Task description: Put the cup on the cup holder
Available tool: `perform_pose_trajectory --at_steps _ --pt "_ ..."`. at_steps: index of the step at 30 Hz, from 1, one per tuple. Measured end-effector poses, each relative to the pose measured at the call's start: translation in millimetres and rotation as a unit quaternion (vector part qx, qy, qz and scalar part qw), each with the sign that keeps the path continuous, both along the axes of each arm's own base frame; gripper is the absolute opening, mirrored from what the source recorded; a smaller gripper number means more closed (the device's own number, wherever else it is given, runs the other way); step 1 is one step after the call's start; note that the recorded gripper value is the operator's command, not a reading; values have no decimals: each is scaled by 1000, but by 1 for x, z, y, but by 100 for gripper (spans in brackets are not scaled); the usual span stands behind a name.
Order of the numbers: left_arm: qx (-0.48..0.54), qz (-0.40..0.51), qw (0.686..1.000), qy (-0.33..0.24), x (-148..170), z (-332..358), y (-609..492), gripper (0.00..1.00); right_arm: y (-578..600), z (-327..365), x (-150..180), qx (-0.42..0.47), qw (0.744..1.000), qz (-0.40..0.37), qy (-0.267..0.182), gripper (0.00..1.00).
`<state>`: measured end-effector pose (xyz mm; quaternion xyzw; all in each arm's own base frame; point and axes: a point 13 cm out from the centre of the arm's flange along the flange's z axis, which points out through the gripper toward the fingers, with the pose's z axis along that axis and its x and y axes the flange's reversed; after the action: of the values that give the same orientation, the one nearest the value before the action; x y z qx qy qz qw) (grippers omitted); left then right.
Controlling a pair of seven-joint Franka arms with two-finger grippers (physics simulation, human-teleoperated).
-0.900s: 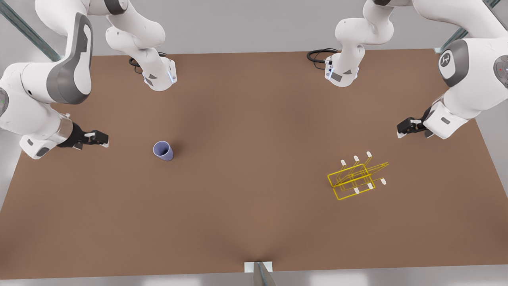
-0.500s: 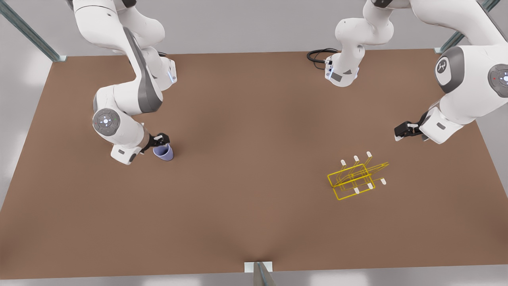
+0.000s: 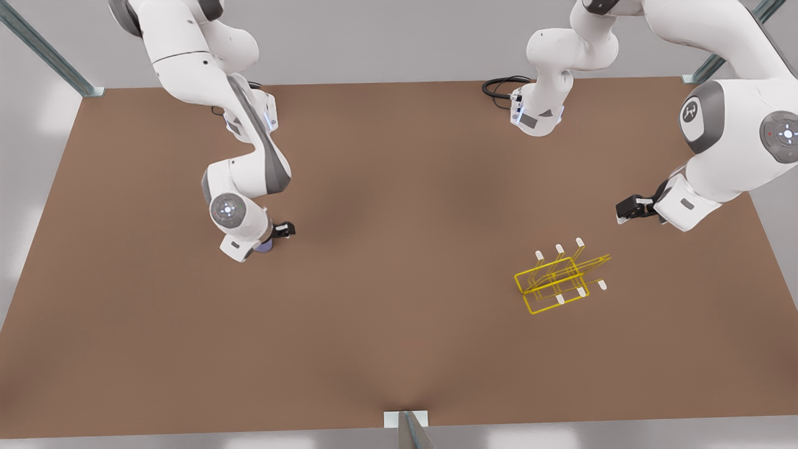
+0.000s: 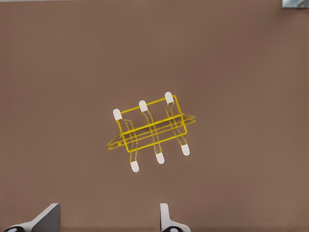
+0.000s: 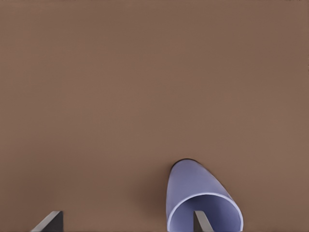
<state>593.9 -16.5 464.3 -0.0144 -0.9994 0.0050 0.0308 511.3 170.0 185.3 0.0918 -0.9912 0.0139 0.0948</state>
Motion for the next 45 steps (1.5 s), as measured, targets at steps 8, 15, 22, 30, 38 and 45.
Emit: perform_pose_trajectory --at_steps 8,15,22,30,38,45 --pt "0 0 1000 4 1 -4 0 100 -11 -31 -27 -14 1000 -18 4 100" --pt "0 0 1000 5 0 -6 0 100 -16 -41 -37 -18 999 -32 4 100" --pt "0 0 1000 6 0 -7 0 100 -23 -52 -53 -19 999 -42 5 100" --pt "1 0 1000 8 2 -11 0 100 -28 -73 -57 -20 999 -47 3 84" --pt "1 0 1000 8 3 -11 0 100 -34 -89 -71 -20 999 -42 5 28" --pt "1 0 1000 8 3 -11 0 100 -27 -65 -55 -2 999 -34 -25 21"
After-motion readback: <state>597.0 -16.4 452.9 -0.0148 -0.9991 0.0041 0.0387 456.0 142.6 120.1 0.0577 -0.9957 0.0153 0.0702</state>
